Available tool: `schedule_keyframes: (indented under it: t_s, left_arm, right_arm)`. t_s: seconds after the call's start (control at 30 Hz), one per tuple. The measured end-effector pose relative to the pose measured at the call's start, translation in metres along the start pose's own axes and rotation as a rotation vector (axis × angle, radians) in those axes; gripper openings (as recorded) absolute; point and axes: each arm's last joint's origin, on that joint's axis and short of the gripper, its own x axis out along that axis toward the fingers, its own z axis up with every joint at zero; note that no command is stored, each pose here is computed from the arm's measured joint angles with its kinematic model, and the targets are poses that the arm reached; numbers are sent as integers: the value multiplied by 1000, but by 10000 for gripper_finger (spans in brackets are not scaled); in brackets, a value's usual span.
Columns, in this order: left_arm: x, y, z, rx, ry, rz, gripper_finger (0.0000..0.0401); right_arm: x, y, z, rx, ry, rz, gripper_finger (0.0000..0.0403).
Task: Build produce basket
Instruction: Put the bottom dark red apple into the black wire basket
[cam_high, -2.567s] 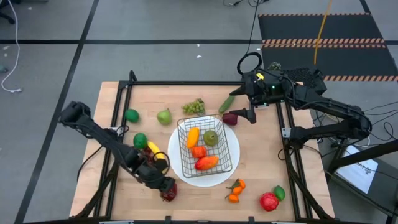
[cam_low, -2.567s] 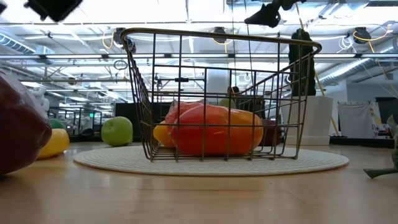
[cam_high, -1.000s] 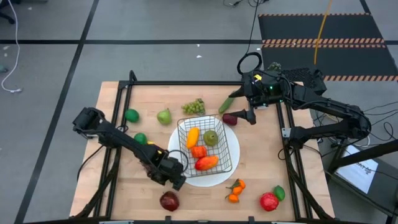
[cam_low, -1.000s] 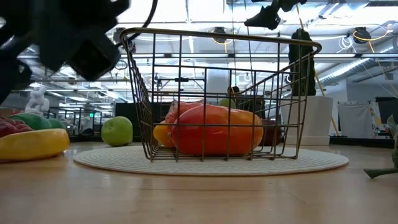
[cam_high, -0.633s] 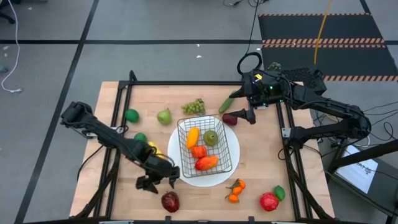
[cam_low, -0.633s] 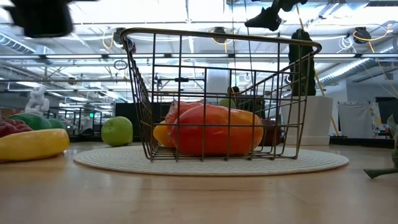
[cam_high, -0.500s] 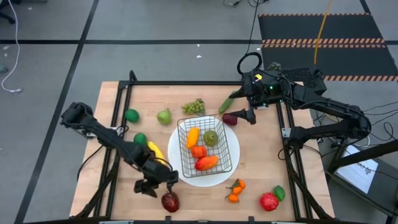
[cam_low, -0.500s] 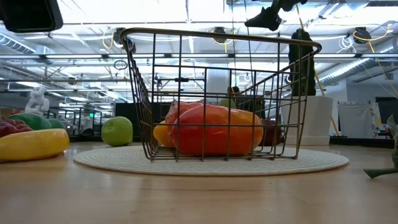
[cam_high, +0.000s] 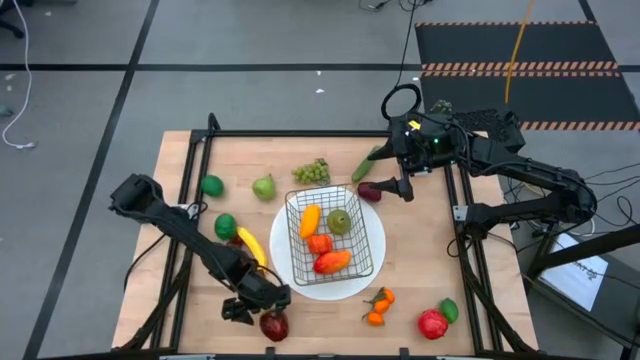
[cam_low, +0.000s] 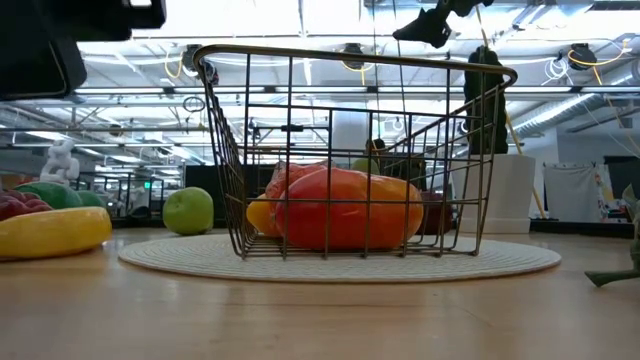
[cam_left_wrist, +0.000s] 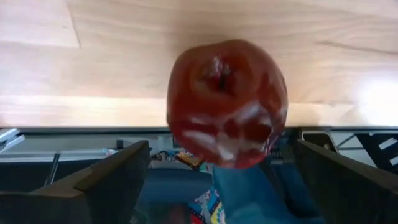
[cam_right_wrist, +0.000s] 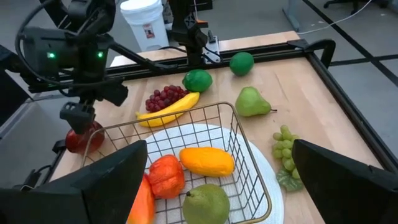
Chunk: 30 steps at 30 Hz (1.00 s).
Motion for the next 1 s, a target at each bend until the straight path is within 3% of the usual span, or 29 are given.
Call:
schedule_keyframes:
  t_s: [0.43,0.73,0.87,1.0]
  left_arm:
    - [30,-7,11,-24,-16,9,388]
    - [32,-9,12,-7,-51,-43,333]
    - [30,-14,9,22,-39,-107,342]
    - [12,-20,1,69,-52,-252,353]
  right_arm:
    - [0,0,0,0,0,-1,393]
    - [0,0,0,0,0,-2,393]
    - [0,0,0,0,0,-3,393]
    - [0,0,0,-1,0,-6,393]
